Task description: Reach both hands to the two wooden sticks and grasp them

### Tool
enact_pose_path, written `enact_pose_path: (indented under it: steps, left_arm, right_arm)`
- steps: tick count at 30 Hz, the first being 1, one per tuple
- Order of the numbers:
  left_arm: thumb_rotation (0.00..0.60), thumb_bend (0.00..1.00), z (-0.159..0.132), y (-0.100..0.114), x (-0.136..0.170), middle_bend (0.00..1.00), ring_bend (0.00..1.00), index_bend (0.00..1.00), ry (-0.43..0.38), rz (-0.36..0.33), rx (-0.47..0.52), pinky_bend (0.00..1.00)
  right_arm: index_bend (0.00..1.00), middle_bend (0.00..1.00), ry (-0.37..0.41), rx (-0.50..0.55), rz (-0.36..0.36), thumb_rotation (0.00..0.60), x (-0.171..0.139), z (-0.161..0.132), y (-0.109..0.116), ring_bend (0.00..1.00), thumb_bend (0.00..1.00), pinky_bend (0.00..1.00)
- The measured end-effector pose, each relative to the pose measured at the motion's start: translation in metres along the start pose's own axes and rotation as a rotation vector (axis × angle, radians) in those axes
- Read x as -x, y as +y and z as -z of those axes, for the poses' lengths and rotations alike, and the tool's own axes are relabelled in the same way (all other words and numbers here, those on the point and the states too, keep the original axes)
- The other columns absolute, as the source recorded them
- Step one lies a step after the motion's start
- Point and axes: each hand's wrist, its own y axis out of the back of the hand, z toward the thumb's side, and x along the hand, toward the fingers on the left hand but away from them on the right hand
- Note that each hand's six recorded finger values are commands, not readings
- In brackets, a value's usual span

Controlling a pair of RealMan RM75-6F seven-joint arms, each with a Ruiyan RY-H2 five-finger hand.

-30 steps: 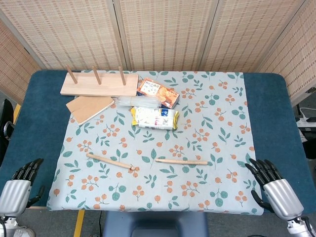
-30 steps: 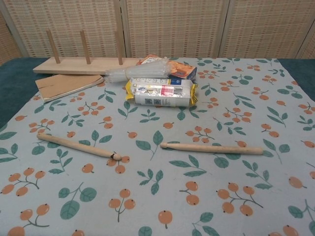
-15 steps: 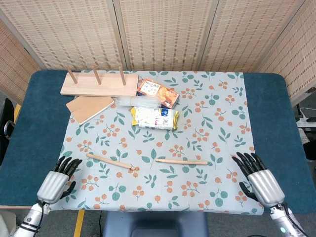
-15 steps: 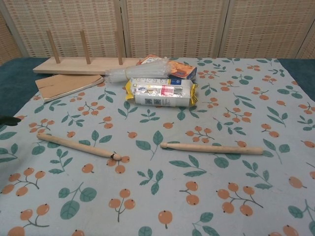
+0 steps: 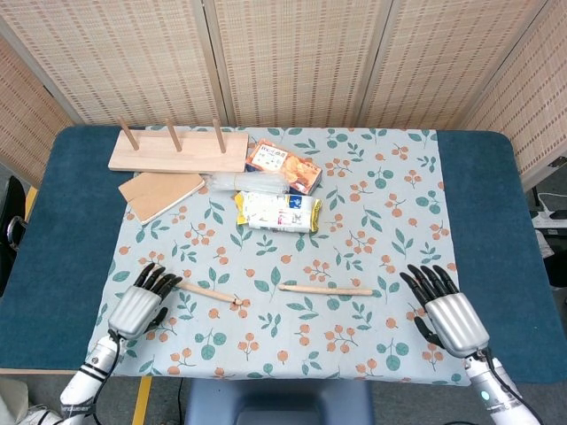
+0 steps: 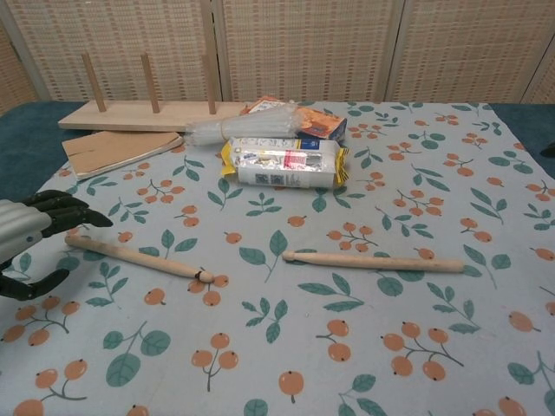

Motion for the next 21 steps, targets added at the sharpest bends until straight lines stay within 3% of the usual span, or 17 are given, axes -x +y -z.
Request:
enact_pose_path:
  steps: [12, 17, 21]
  left_arm:
    - [0.6, 0.46, -0.007, -0.013, -0.036, 0.3, 0.11, 0.27, -0.027, 0.012, -0.085, 0.03]
    - [0.6, 0.46, -0.008, -0.017, -0.041, 0.43, 0.17, 0.44, -0.034, 0.008, -0.113, 0.04]
    - [0.6, 0.46, -0.007, -0.019, -0.043, 0.43, 0.18, 0.48, -0.031, 0.009, -0.148, 0.04]
  right_arm:
    - [0.0, 0.0, -0.031, -0.02, -0.002, 0.6, 0.004, 0.008, 0.001, 0.0, 0.36, 0.0]
    - [0.0, 0.0, -0.037, -0.025, -0.007, 0.6, 0.004, 0.01, 0.0, 0.0, 0.36, 0.0]
    - [0.0, 0.0, -0.045, -0.022, -0.002, 0.6, 0.004, 0.013, 0.001, 0.0, 0.36, 0.0]
